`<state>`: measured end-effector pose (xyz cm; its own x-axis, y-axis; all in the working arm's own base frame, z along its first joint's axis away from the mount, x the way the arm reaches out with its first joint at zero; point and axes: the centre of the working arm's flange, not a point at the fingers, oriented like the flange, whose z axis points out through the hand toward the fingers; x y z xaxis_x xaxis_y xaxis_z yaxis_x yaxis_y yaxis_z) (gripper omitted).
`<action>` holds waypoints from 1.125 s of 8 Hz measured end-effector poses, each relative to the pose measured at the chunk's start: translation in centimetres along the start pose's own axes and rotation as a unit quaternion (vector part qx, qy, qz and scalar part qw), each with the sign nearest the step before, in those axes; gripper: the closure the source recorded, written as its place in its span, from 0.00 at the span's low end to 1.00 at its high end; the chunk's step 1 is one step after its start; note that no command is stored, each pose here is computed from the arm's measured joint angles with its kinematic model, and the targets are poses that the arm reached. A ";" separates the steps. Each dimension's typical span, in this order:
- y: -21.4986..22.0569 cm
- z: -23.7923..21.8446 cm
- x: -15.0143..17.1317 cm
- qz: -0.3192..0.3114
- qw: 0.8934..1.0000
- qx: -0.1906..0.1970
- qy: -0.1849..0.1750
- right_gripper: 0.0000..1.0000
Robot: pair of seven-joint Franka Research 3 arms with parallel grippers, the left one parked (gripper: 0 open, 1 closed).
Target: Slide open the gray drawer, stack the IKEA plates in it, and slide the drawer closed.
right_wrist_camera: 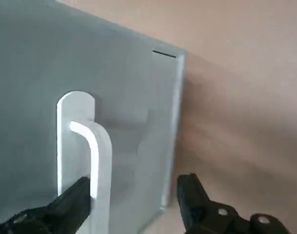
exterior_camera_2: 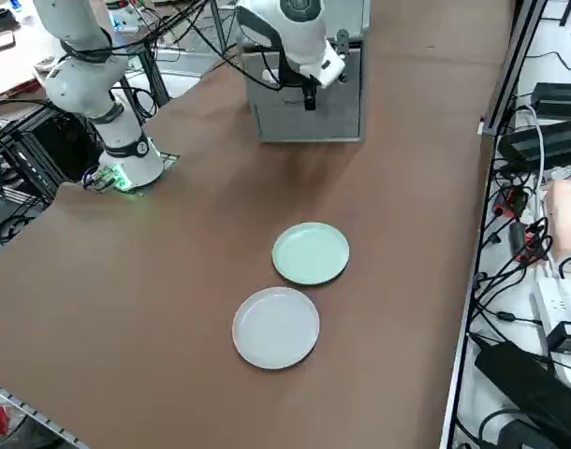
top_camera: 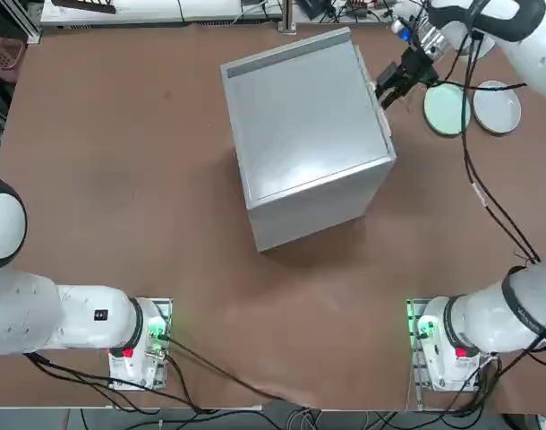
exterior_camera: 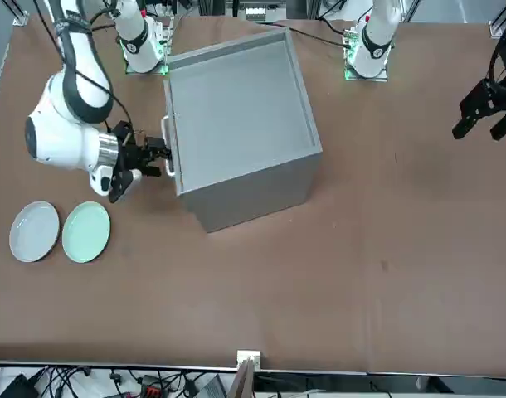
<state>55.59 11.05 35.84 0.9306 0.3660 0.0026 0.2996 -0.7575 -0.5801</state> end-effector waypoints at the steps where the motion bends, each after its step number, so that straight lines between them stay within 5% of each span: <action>1: 2.7 -1.2 -0.8 -0.007 1.000 -0.003 -0.004 0.00; 9: 12.8 -8.5 -2.7 -0.064 0.997 -0.006 -0.033 0.00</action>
<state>58.67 -4.23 35.27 0.8684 0.4954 0.0218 0.4185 -0.7084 -0.5684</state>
